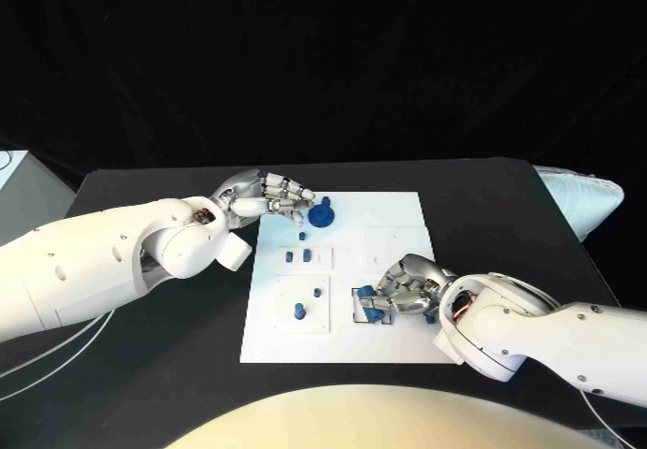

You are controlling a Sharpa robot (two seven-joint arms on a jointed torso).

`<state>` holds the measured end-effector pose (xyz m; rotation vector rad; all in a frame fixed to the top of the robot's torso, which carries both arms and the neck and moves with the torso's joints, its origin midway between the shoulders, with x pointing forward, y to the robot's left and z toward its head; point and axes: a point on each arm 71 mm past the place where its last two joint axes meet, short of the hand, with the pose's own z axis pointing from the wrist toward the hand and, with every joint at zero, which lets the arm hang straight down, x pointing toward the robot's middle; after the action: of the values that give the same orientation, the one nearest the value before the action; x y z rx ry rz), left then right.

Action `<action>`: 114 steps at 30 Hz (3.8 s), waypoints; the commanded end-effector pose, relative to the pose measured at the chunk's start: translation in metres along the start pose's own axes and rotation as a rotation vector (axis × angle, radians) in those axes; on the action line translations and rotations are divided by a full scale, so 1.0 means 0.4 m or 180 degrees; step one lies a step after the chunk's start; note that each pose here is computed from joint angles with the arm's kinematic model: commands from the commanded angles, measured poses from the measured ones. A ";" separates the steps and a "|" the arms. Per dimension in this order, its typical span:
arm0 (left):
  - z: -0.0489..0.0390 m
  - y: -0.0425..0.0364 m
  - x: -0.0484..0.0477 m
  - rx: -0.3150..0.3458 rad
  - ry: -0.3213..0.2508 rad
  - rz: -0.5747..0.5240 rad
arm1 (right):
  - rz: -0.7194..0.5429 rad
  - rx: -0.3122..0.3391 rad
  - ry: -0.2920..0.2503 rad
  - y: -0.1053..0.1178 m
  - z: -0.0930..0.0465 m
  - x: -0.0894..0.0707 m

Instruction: Assemble the parts on the task board

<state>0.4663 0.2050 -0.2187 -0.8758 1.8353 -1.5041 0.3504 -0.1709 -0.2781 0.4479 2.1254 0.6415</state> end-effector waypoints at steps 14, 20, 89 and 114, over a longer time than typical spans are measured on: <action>0.003 -0.001 0.004 0.0026 0.0042 -0.0022 | -0.0098 -0.0015 -0.0051 -0.003 0.003 -0.001; 0.003 -0.001 0.004 0.0027 0.0045 -0.0022 | -0.0121 -0.0035 -0.0023 -0.001 0.003 0.001; -0.004 0.001 0.003 0.0093 0.0011 -0.0063 | -0.0801 0.0172 -0.0416 -0.211 -0.093 -0.108; -0.006 0.003 0.001 0.0073 0.0018 -0.0065 | -0.0874 0.0199 -0.0258 -0.197 -0.060 -0.054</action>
<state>0.4649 0.2079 -0.2202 -0.8864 1.8174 -1.5157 0.3410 -0.2492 -0.2885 0.2219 2.0299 0.4481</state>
